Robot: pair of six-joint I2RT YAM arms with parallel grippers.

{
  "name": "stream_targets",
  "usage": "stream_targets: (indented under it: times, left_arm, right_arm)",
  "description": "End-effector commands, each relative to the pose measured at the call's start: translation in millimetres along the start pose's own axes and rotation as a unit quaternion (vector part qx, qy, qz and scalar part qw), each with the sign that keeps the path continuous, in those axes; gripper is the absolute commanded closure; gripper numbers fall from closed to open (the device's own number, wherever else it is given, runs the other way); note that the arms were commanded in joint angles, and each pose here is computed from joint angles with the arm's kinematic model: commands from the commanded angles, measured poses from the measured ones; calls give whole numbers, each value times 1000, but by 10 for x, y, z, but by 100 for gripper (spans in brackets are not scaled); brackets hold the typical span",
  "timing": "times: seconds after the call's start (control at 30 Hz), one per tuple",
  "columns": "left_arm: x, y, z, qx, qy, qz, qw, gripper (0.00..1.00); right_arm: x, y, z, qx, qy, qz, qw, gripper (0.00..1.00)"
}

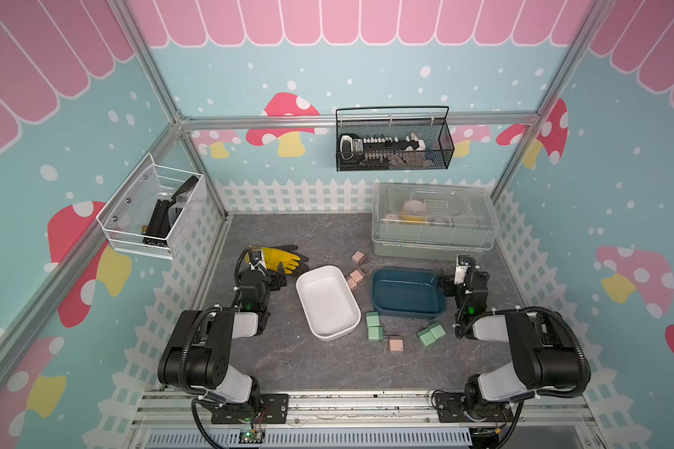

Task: Place the plugs by color into the storage box
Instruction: Move the storage box to the center of the board.

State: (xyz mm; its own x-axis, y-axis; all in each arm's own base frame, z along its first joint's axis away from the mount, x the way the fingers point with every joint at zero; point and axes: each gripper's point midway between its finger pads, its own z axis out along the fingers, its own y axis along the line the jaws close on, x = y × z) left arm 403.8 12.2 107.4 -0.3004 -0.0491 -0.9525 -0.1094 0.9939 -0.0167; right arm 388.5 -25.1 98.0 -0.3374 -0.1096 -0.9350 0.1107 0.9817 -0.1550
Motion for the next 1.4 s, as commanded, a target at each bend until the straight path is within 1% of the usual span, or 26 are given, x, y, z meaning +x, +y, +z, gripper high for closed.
stream_targets:
  times: [0.0,0.7,1.0,1.07,1.1,1.13,1.17,1.2,1.23,1.3,1.37]
  left_arm:
    - [-74,-4,-13,4,-15,3,1000,1]
    - [-74,6,-9,3,-14,1,1000,1]
    - [-62,10,-9,13,-8,-5,1000,1]
    - [-87,15,1,7,-7,-1,1000,1]
    - [-122,29,5,0,-4,-2,1000,1]
    - [-189,98,8,-20,4,-9,1000,1]
    - [-210,189,-1,-51,35,-18,998,1]
    - [-293,301,-28,-87,56,-29,994,1]
    - [-353,377,-71,-113,84,-42,989,1]
    - [-479,373,-116,-120,126,-55,983,1]
    - [-489,356,-212,-134,180,-87,971,1]
  right_arm:
    - [-17,35,15,-6,-4,-10,1000,1]
    - [-18,37,18,-7,-4,-9,1000,1]
    - [-21,33,20,-5,-3,-11,1000,1]
    - [-57,5,17,5,-3,-10,1000,1]
    - [-119,-66,4,29,-3,-6,1000,1]
    - [-170,-208,-31,88,24,-2,996,1]
    - [-204,-337,-64,135,60,5,989,1]
    - [-253,-388,-66,148,82,11,986,1]
    - [-282,-381,-53,146,102,11,984,1]
    - [-282,-400,-51,158,149,33,976,1]
    - [-220,-476,-129,192,217,61,955,1]
